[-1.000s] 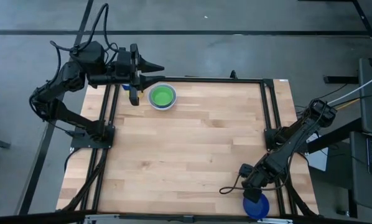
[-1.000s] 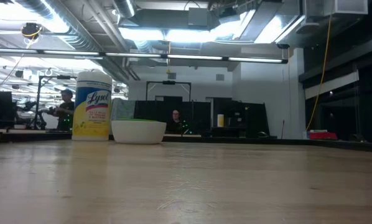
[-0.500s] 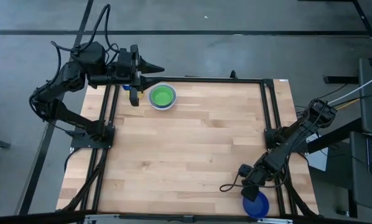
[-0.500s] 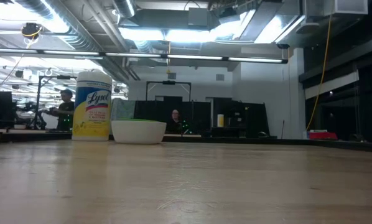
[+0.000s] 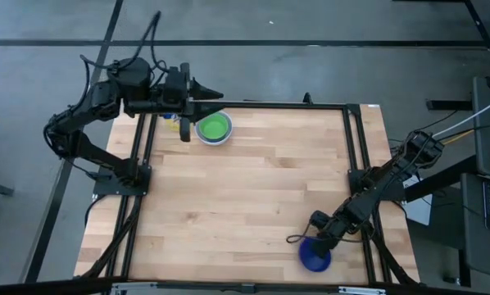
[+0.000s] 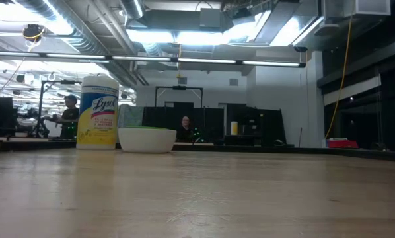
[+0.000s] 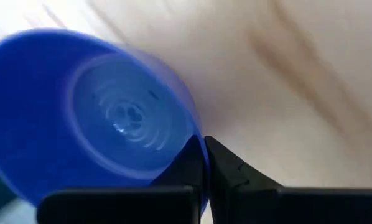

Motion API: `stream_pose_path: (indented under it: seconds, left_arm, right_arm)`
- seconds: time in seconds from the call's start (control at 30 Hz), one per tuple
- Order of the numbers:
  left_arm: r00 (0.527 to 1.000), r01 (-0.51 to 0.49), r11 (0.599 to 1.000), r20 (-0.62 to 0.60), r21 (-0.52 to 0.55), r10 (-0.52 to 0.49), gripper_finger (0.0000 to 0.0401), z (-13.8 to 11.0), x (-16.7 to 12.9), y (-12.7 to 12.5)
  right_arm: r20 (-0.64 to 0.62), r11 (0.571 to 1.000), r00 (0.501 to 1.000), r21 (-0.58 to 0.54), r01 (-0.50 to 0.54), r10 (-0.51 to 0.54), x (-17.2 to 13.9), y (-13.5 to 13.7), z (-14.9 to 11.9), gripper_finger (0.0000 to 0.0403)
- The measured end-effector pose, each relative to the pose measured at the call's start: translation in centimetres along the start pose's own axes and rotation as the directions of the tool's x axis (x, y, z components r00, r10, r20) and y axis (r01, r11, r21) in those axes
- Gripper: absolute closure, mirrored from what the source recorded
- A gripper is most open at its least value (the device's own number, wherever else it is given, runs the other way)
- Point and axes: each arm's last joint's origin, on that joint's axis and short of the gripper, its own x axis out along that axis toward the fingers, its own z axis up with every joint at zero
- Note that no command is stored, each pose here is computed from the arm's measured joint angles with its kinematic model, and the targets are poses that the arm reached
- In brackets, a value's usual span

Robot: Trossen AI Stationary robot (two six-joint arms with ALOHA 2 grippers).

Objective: Nest bowls inside each other
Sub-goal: Stack the dark blue bowl on top of the green bowl

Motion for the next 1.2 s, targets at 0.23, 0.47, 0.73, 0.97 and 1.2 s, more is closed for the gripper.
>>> stream_pose_path:
  seconds: [0.23,0.47,0.73,0.97,1.2]
  left_arm:
    - [0.992,0.045,0.995,-0.118,0.090,-0.035,0.0294,-1.6,2.5,-0.1]
    - [0.947,0.034,0.994,-0.323,0.101,0.001,0.0394,-4.3,5.3,0.8]
    - [0.813,0.053,0.989,-0.581,0.140,0.039,0.0399,-6.6,4.6,2.4]
    - [0.800,0.078,0.984,-0.599,0.162,0.035,0.0399,-4.9,2.6,3.5]
    - [0.778,0.104,0.978,-0.627,0.180,0.033,0.0399,-4.4,3.8,4.7]
  right_arm:
    - [0.304,0.978,0.939,0.077,-0.195,0.163,-1.3,1.3,5.8,0.0399]
    - [0.557,0.902,0.726,-0.110,-0.417,0.404,-5.9,1.9,14.9,0.0401]
    - [0.591,0.807,0.552,-0.385,-0.447,0.588,-14.0,1.2,22.4,0.0402]
    - [0.535,0.796,0.591,-0.376,-0.474,0.604,-15.8,-1.5,24.9,0.0402]
    - [0.285,0.810,0.759,-0.235,-0.538,0.586,-11.5,-2.6,25.5,0.0402]
